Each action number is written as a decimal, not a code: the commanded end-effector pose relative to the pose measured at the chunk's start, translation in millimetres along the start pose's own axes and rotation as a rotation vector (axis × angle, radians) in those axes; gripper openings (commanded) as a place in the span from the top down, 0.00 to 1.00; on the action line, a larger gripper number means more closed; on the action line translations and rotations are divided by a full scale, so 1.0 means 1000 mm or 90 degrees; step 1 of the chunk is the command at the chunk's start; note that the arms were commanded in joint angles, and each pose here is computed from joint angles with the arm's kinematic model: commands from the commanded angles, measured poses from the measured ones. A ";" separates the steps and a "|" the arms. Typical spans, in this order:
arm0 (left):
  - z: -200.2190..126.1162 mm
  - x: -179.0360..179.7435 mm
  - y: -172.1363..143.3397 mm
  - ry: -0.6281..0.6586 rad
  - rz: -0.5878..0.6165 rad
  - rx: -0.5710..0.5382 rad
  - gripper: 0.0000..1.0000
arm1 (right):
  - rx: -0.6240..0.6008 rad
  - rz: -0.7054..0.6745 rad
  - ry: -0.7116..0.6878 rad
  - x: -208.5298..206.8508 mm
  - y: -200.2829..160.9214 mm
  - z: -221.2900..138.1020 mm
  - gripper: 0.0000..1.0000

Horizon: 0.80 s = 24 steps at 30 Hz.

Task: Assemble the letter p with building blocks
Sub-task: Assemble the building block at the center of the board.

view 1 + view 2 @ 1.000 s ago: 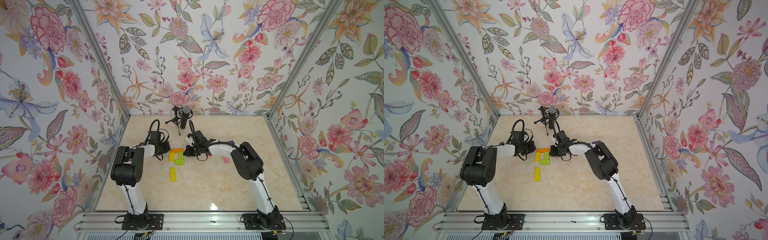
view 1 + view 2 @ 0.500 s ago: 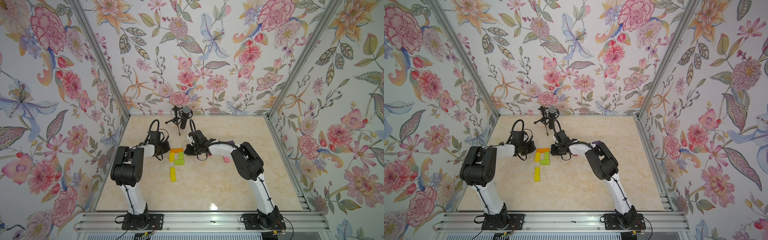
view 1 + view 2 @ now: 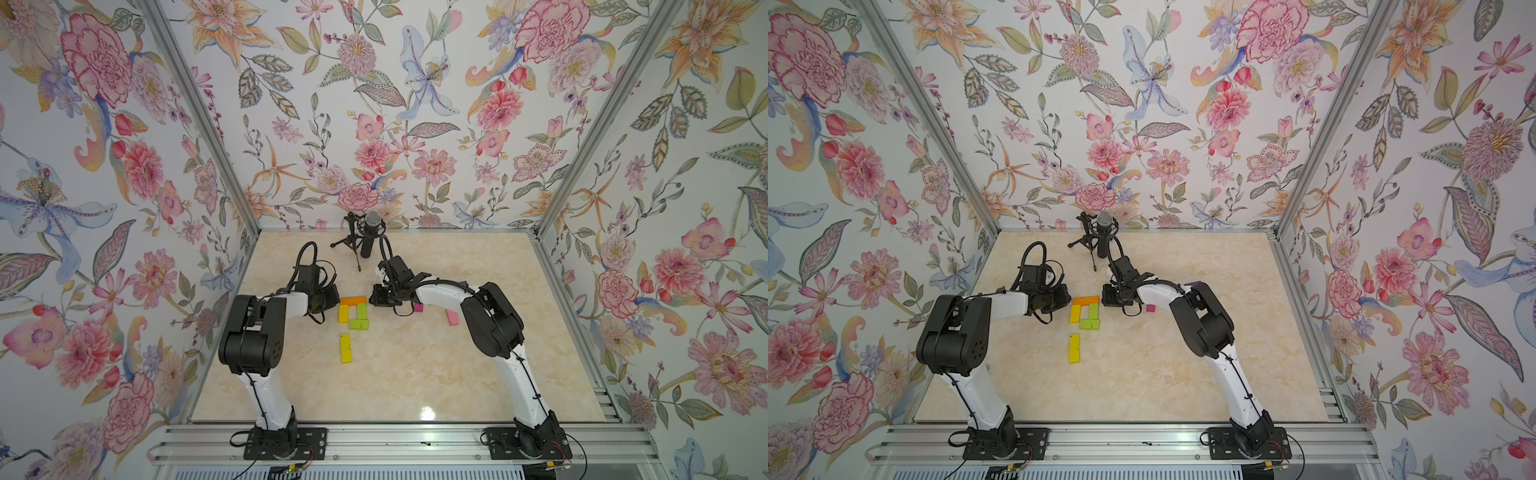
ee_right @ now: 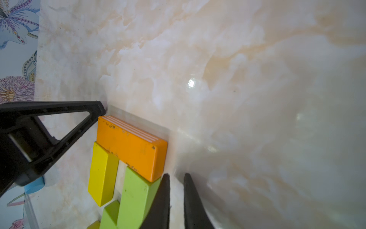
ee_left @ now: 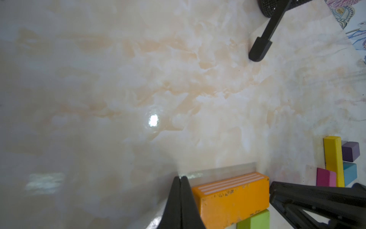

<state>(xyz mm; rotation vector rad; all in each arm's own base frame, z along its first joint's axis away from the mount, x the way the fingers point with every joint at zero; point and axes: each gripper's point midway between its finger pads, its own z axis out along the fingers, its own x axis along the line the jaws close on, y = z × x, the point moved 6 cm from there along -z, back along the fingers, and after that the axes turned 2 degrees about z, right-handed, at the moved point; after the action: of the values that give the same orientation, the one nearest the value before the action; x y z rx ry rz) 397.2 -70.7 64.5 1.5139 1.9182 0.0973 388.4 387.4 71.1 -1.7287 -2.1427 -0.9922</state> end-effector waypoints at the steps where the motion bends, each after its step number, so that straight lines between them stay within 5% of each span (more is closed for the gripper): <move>1: -0.004 0.003 -0.006 -0.009 -0.011 0.011 1.00 | 0.037 0.028 -0.015 -0.011 -0.010 0.015 0.85; 24: -0.001 0.002 -0.007 -0.021 -0.008 0.018 1.00 | 0.063 0.021 0.008 -0.004 -0.020 0.021 0.87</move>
<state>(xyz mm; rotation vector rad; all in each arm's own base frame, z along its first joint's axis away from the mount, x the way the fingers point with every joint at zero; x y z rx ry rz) 396.1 -73.1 64.3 1.5106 1.8935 0.0708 390.7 395.7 69.3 -1.6928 -2.1122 -0.9941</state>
